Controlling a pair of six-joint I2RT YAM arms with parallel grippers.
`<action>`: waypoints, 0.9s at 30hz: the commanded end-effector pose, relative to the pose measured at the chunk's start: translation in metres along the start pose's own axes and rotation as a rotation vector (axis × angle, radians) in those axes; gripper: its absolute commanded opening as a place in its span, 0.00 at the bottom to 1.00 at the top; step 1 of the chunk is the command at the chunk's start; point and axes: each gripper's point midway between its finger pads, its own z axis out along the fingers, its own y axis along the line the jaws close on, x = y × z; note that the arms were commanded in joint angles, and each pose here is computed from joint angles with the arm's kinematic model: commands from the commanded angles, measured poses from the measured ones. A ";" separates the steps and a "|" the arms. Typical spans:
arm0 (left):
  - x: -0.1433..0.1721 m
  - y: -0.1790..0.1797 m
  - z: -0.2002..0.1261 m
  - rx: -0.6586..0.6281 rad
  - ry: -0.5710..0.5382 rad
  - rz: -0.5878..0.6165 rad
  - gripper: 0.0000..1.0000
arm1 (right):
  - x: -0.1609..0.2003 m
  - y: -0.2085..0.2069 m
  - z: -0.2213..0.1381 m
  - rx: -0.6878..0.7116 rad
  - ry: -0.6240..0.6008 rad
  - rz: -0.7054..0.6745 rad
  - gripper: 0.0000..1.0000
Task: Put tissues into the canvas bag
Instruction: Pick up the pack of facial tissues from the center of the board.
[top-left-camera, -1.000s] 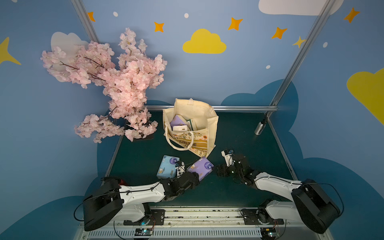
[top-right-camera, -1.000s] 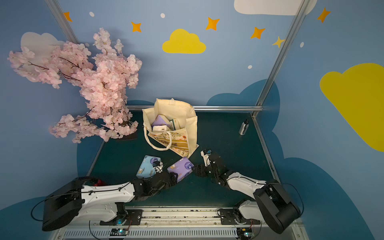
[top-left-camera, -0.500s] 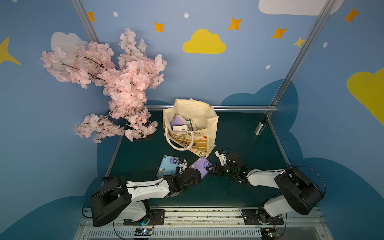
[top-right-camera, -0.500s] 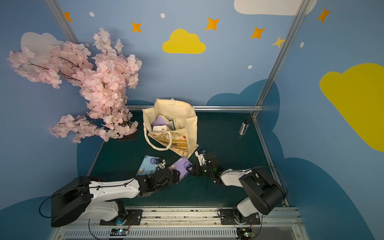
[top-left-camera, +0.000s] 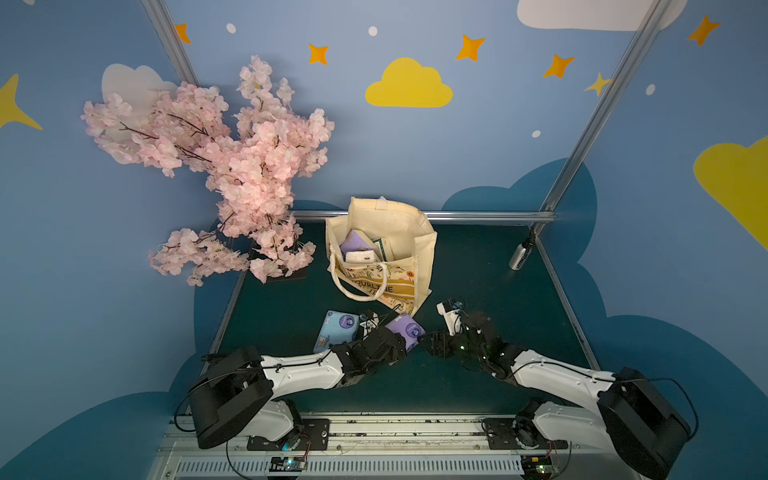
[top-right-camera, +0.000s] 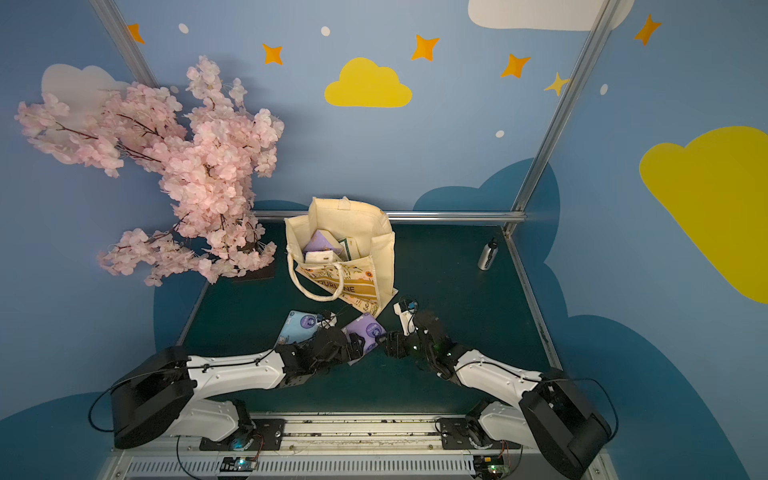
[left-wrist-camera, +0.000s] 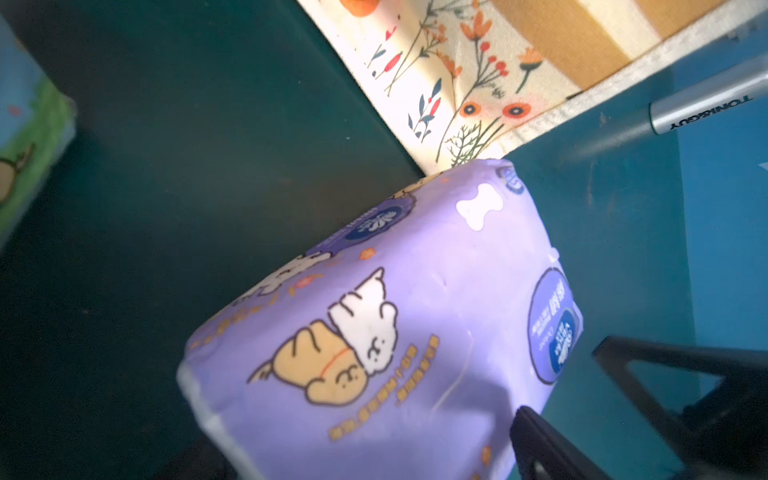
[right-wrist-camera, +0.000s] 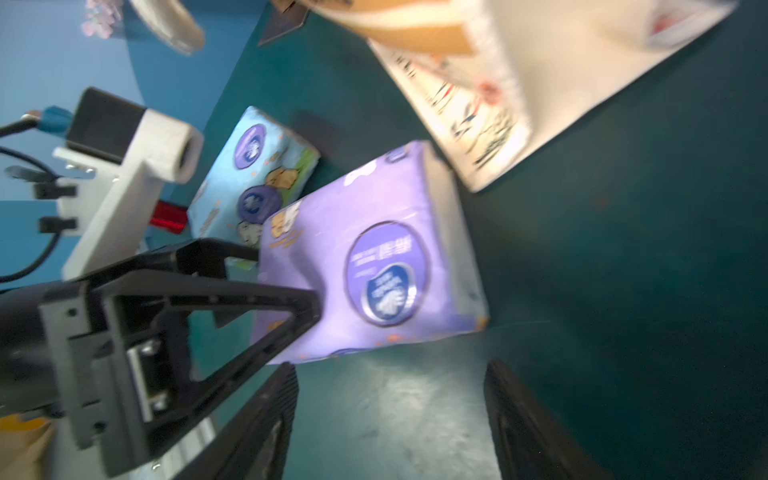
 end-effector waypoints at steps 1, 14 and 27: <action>-0.003 0.004 -0.007 0.003 -0.011 0.001 1.00 | 0.010 -0.028 -0.001 0.093 0.044 0.013 0.80; 0.009 0.027 -0.008 -0.037 0.002 -0.076 1.00 | -0.010 -0.010 0.048 -0.067 0.082 0.020 0.83; -0.007 0.031 -0.004 -0.035 -0.019 -0.093 1.00 | -0.030 -0.006 0.062 -0.130 0.122 0.011 0.87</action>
